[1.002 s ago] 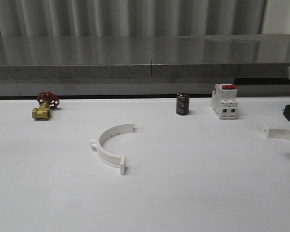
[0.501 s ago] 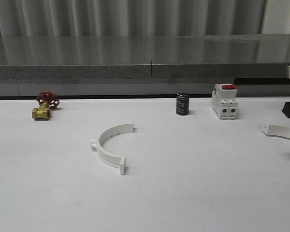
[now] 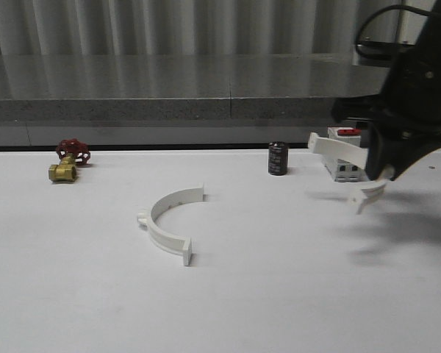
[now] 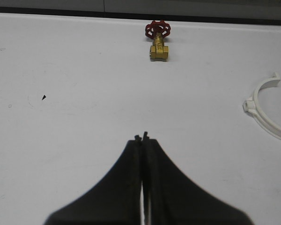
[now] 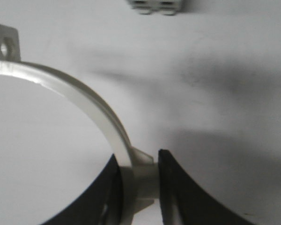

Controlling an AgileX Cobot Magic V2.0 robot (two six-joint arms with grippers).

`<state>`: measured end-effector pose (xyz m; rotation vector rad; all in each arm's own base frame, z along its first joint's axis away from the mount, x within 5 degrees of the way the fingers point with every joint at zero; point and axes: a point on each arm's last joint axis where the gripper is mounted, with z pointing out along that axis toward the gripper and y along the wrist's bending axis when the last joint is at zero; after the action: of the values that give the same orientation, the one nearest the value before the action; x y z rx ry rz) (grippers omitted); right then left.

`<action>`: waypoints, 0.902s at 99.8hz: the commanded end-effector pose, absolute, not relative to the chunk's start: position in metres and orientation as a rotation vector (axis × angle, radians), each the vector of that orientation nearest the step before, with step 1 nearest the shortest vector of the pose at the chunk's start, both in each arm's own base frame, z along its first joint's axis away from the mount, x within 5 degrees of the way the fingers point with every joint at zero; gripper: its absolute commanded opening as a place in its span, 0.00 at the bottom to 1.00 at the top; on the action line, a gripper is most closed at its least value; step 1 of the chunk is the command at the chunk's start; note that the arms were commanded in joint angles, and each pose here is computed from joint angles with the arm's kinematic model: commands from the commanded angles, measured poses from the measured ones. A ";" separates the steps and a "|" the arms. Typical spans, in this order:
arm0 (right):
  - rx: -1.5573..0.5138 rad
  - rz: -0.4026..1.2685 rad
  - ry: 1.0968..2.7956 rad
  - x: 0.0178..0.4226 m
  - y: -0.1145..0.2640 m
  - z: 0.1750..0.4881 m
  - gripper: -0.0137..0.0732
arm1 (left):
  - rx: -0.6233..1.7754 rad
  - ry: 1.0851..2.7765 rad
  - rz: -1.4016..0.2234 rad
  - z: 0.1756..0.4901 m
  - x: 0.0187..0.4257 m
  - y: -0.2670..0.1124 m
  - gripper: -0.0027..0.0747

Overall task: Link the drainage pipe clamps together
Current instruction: 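Carry the clamp half toward the placed half with the right gripper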

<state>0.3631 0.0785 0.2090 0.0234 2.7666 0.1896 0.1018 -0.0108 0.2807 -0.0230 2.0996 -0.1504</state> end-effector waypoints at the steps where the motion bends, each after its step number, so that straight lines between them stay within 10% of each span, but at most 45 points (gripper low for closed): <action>1: 0.082 0.209 2.663 0.361 0.095 0.241 0.10 | -0.035 2.005 -0.166 0.296 0.105 -0.011 0.01; 90: 0.138 0.186 2.698 0.365 0.189 0.221 0.10 | -0.035 2.005 -0.166 0.296 0.105 -0.011 0.01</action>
<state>0.3611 0.1816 0.1928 0.1532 2.7845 0.1341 0.1018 -0.0108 0.2807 -0.0230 2.0996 -0.1504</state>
